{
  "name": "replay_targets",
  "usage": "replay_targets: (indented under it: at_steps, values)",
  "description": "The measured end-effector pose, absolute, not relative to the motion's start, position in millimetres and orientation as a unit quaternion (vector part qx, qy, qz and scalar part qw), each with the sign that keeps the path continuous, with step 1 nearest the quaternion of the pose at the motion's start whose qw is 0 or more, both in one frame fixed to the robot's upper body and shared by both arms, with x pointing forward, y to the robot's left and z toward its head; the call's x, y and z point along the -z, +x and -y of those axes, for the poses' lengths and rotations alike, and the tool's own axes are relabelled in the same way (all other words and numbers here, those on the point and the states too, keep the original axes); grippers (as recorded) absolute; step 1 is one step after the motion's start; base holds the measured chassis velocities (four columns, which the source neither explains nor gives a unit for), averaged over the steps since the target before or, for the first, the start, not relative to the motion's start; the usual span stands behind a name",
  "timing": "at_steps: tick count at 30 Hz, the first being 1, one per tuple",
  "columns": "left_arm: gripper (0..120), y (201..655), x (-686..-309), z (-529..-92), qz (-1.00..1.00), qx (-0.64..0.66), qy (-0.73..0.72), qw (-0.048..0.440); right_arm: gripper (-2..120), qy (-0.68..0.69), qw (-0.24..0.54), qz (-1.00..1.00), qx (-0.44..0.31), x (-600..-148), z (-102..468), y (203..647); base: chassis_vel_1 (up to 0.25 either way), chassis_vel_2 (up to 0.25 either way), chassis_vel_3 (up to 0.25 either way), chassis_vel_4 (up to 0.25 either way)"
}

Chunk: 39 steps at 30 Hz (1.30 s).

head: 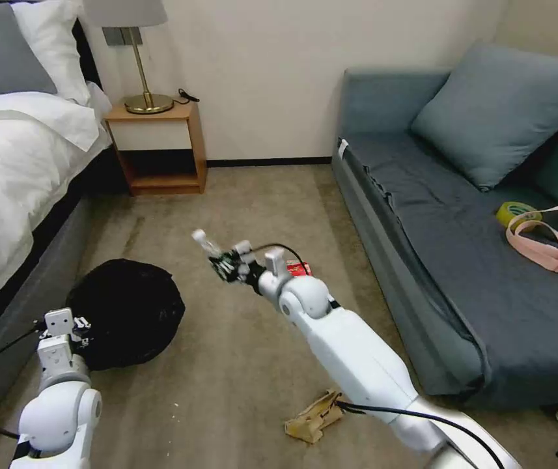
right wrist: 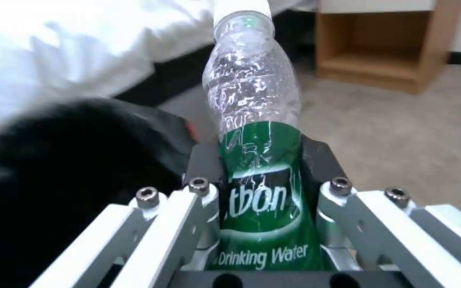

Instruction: Pick up the trash bin, then pick up the garbage on the floor and place it into the trash bin.

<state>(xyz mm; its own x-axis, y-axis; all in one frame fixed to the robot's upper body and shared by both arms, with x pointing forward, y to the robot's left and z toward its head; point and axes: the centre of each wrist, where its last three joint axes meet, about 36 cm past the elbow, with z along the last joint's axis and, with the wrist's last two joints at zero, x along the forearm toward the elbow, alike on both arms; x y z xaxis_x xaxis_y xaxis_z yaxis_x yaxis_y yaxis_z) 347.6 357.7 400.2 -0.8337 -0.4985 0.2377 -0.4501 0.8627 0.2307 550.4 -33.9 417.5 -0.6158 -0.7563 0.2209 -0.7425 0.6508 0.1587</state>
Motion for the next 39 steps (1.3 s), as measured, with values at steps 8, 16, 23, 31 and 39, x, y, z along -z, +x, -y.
replay_targets:
  at_steps: [8,16,23,31,39]
  values:
    - [2,368.8,-391.3,-328.0,0.961,0.076,0.224,0.145,21,0.494,0.113,0.859,0.074,-427.5,-15.4,524.9,0.000,0.000,0.000,0.000]
    - [2,378.8,-391.3,-303.9,0.966,0.069,0.203,0.146,21,0.522,0.110,0.842,0.081,-403.7,-41.4,505.4,0.000,0.000,0.000,0.000]
    - [2,380.0,-391.1,-296.6,0.967,0.063,0.197,0.147,36,0.506,0.127,0.851,0.061,-373.1,-48.7,497.5,0.000,0.000,0.000,0.000]
    - [2,378.6,-389.6,-295.7,0.967,0.061,0.196,0.150,61,0.492,0.132,0.858,0.057,-359.7,-45.5,495.6,0.000,0.000,0.000,0.000]
    - [2,375.4,-387.8,-298.4,0.966,0.062,0.198,0.152,90,0.486,0.133,0.863,0.043,-354.5,-39.1,495.3,0.000,0.000,0.000,0.000]
